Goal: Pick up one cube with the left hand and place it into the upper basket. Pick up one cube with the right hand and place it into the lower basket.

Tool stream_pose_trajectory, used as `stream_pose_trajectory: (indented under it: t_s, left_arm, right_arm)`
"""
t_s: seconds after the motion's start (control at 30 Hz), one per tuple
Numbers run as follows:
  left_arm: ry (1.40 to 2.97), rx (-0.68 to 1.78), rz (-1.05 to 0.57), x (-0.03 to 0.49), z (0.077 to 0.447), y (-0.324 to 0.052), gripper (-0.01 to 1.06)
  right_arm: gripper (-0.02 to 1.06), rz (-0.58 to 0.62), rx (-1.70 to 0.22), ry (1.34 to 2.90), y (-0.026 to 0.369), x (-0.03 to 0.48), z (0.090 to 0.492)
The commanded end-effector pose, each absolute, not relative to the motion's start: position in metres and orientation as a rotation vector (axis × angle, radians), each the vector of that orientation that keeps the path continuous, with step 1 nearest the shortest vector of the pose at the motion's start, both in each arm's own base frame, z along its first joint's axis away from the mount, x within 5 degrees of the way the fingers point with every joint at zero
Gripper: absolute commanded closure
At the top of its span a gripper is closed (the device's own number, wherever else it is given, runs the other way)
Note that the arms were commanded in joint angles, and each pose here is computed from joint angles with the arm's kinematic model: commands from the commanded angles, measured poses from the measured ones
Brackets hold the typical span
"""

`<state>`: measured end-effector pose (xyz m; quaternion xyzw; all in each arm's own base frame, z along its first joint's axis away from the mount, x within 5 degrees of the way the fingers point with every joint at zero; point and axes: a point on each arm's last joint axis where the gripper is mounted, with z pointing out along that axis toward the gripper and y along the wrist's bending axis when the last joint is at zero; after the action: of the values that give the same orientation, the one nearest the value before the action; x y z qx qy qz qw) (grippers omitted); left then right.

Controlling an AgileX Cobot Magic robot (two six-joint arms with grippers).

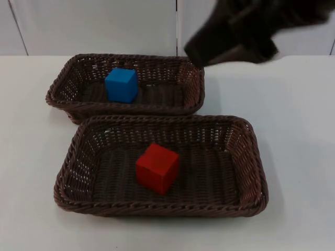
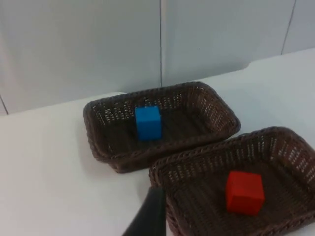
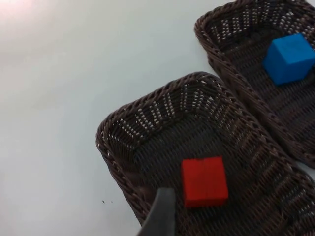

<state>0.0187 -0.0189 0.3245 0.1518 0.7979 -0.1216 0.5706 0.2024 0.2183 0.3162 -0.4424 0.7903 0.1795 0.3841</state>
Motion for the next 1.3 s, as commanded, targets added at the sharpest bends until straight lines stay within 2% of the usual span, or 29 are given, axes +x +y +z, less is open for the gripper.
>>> stream_pose_trajectory:
  t_s: [0.0,0.53,0.93,1.27]
  left_arm:
    - [1.882,0.375,-0.259,0.013,0.321,-0.016,0.18]
    - [1.915,0.348,-0.154,-0.019,0.305,0.000,0.18]
    - [2.003,0.344,-0.107,-0.011,0.287,0.001,0.18]
    - [2.038,0.305,-0.146,-0.008,0.278,0.000,0.18]
  right_arm:
    - [0.29,0.465,-1.101,1.969,0.211,0.194,0.318]
    - [0.29,0.495,-1.008,1.851,0.143,0.128,0.317]
    - [0.29,0.537,-0.959,1.777,0.099,0.084,0.309]
    - [0.29,0.558,-0.962,1.721,0.074,0.056,0.311]
